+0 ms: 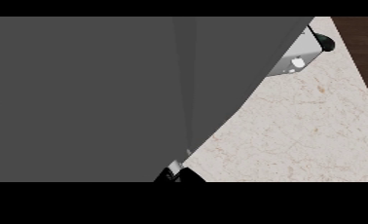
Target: Pick up the wine, place it into the cabinet and close the cabinet
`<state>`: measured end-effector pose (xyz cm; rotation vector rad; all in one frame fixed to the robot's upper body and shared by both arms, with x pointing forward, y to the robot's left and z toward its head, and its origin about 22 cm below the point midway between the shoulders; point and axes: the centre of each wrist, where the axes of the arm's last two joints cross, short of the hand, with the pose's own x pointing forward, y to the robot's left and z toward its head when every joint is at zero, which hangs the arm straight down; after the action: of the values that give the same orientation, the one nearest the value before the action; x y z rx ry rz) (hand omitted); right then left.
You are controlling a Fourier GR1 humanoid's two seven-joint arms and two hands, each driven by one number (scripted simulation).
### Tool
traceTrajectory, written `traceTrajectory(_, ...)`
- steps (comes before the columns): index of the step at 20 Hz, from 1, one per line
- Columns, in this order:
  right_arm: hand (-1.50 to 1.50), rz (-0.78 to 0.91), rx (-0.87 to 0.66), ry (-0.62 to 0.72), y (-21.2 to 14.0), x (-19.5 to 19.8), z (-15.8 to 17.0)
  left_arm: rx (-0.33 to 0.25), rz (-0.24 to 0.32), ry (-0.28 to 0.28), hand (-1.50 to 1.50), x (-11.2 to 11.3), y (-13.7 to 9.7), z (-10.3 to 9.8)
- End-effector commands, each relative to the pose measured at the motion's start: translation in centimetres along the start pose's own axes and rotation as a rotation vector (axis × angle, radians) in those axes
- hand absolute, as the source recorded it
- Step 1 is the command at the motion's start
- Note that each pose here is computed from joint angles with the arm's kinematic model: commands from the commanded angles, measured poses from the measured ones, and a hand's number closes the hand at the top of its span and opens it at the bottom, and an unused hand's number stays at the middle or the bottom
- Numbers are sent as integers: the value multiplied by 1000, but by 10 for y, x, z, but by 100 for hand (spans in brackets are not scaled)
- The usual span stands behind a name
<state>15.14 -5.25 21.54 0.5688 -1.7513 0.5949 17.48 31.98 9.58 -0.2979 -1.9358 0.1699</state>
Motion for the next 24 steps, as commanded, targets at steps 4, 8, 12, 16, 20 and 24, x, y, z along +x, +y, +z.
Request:
traceTrajectory(4, 150, 13, -38, -45, 9, 28, -90, 21, 13, 20, -150, -1, 10, -10)
traceTrajectory(8, 150, 66, -73, -48, -6, 26, -131, 45, -10, -16, -150, -8, 3, -8)
traceTrajectory(12, 150, 220, -116, -26, -19, 21, -166, 27, 18, -6, -150, 3, -6, -9)
traceTrajectory(16, 150, 206, -196, -19, -58, 7, -185, 30, -13, -11, -150, 6, 4, -6)
traceTrajectory(20, 150, 167, -191, 2, -76, -12, -192, 46, -2, -10, -150, -7, 12, -2)
traceTrajectory(24, 150, 207, -206, 19, -93, -43, -200, 24, -19, -19, -150, -9, 4, -11)
